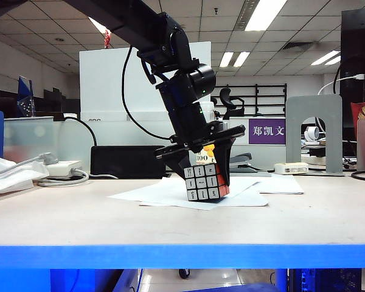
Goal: Rotate the Rubik's Cube so that the bottom side is facing up.
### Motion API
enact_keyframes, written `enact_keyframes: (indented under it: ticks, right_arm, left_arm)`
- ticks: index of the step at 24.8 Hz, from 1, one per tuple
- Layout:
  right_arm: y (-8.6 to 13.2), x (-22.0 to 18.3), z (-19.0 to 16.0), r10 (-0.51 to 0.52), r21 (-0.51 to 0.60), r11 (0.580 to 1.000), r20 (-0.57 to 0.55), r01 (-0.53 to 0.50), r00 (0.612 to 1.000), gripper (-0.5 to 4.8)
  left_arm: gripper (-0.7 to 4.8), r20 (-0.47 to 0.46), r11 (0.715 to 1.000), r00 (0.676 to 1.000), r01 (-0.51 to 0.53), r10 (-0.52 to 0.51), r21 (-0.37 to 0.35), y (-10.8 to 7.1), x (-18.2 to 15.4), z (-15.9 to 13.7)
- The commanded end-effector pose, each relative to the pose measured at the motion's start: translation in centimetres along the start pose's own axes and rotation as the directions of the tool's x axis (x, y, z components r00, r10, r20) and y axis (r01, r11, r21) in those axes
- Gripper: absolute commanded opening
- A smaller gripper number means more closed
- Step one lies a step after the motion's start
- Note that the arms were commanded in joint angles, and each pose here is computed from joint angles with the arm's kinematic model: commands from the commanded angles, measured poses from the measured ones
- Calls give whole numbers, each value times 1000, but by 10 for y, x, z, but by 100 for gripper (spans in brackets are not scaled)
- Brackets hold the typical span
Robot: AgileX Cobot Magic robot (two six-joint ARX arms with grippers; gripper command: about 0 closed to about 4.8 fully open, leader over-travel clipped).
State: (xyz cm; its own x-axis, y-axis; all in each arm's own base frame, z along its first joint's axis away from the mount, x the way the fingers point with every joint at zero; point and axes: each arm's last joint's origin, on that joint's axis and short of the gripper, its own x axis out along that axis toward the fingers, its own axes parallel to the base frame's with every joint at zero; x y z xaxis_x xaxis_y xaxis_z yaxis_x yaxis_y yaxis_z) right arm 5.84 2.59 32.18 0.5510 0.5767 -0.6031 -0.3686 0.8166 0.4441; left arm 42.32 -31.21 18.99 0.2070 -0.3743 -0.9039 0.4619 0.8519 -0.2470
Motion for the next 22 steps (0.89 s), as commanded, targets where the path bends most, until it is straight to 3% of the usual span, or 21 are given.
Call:
enact_keyframes:
  ticks: [1,5,8,14,16,19,22]
  right_arm:
    - [0,-1,0,-2,-28,1000,0,2,1000,128]
    - [0,-1,0,-3,-41,999,0,3,1000,128]
    - [-1,-1,0,-32,-71,997,9,33,999,128]
    - [-2,-1,1,-81,-134,987,18,83,997,130]
    - [-2,0,1,-81,-152,985,18,83,997,131]
    - [-2,0,3,-81,-184,979,35,86,996,138]
    - [-1,0,7,-78,-215,972,71,91,994,185]
  left_arm:
    - [152,-27,997,996,83,-83,0,-2,0,-1]
    - [151,-43,980,979,197,-197,-3,-6,-2,-1]
    - [151,-56,937,935,351,-350,-6,-11,-4,0]
    - [151,-90,756,751,653,-655,-51,-22,-15,3]
    - [151,-102,679,672,730,-734,-80,-25,-19,4]
    - [151,-120,538,526,837,-842,-103,-31,-28,8]
    - [151,-138,437,421,892,-897,-117,-37,-37,11]
